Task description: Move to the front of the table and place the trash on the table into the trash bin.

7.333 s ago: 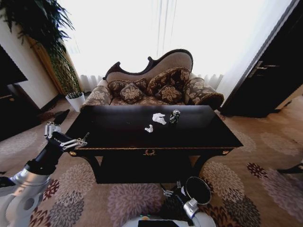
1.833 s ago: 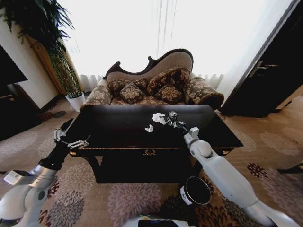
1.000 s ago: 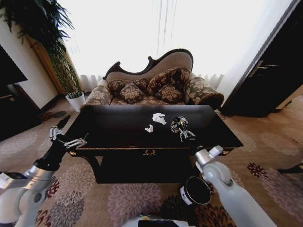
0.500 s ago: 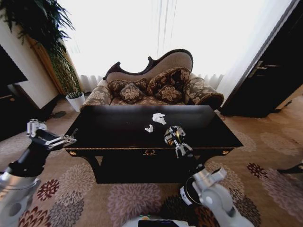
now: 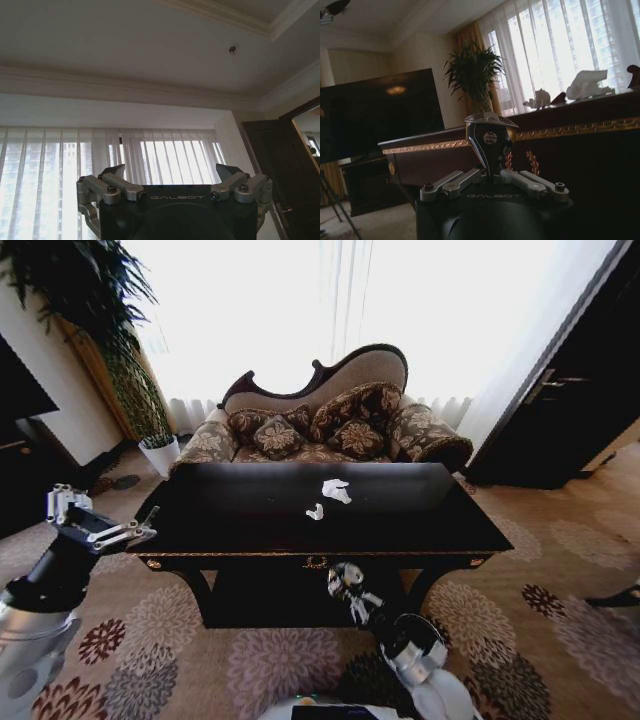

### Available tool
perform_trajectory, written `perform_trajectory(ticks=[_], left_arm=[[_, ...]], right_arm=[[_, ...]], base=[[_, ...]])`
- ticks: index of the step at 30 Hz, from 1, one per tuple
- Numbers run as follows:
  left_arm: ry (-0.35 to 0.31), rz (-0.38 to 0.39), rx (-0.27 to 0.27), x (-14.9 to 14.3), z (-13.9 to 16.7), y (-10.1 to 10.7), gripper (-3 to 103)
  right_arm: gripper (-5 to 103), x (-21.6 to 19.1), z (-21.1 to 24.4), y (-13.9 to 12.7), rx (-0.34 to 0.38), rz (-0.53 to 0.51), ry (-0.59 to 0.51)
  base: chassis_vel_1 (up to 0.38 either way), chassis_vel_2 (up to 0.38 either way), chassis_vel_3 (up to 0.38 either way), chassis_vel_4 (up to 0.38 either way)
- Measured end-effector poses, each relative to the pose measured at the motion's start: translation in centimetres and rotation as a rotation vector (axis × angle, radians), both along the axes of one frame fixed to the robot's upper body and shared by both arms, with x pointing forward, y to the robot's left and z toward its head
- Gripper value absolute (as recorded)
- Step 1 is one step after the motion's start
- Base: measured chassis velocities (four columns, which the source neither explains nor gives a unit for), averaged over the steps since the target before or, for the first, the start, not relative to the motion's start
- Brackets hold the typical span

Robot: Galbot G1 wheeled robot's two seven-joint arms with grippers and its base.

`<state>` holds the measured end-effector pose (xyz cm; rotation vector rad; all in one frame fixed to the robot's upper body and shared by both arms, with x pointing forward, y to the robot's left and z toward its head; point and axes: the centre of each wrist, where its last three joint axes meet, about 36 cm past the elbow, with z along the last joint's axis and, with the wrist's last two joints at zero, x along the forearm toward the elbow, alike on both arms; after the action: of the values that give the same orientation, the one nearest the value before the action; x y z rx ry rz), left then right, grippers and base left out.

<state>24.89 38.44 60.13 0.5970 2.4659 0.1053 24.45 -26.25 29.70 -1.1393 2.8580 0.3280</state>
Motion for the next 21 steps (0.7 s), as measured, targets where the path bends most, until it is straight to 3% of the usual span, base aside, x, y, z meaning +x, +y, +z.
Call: perform_trajectory(ticks=[5,10,15,21], left_arm=[[0.011,0.000,0.002,0.4,-0.2,0.3,100],[0.031,-0.001,0.000,0.9,-0.7,0.7,100],[0.049,-0.002,-0.007,1.4,-1.4,0.6,100],[0.049,-0.006,-0.005,1.5,-1.5,0.4,100]], right_arm=[[0,0.1,-2.3,-0.7,-0.039,0.024,0.027],[0,0.3,-6.1,-1.8,-0.129,0.032,0.095],[0,0.7,-10.5,-4.1,-0.255,-0.029,0.186],[0,1.2,-12.2,-6.4,-0.360,-0.096,0.242]], base=[[0.000,0.000,0.000,0.000],[0.000,0.000,0.000,0.000],[0.000,0.000,0.000,0.000],[0.000,0.000,0.000,0.000]])
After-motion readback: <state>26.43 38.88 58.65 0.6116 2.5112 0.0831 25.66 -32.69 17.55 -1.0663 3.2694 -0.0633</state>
